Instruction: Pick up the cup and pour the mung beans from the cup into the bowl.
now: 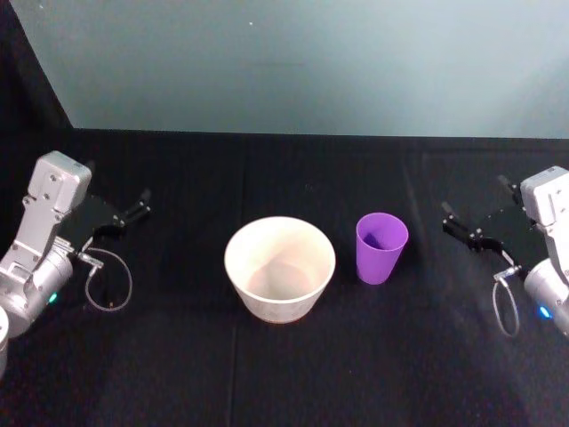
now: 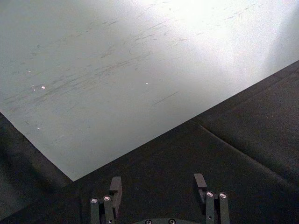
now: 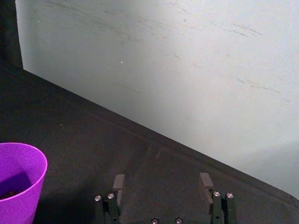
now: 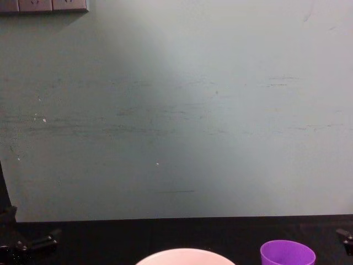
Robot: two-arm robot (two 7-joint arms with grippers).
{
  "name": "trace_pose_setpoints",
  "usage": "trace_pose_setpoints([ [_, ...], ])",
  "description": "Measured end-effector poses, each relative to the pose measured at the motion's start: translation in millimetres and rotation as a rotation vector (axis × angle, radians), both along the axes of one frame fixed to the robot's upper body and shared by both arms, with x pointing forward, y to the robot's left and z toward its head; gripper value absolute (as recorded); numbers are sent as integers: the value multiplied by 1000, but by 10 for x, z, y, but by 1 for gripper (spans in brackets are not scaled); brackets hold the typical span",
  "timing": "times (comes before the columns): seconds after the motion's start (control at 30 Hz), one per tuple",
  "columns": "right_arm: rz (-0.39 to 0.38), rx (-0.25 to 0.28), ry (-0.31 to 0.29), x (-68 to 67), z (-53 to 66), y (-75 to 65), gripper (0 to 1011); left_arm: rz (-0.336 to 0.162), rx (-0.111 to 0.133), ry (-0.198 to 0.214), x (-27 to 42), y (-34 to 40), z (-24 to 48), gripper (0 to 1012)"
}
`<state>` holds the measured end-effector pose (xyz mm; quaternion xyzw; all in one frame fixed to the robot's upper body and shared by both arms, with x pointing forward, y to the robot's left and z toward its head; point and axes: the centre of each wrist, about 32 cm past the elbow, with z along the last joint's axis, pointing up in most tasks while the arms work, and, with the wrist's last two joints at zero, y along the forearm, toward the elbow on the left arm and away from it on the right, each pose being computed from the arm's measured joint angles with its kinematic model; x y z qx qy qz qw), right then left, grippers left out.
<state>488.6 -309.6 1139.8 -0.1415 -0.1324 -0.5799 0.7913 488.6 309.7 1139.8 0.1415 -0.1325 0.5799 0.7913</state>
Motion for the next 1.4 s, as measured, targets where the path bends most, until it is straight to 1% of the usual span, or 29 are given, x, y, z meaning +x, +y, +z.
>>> trace_pose_setpoints([
  [1.4, 0, 0, 0, 0, 0, 0, 1004, 0, 0, 0, 0, 0, 0, 1000],
])
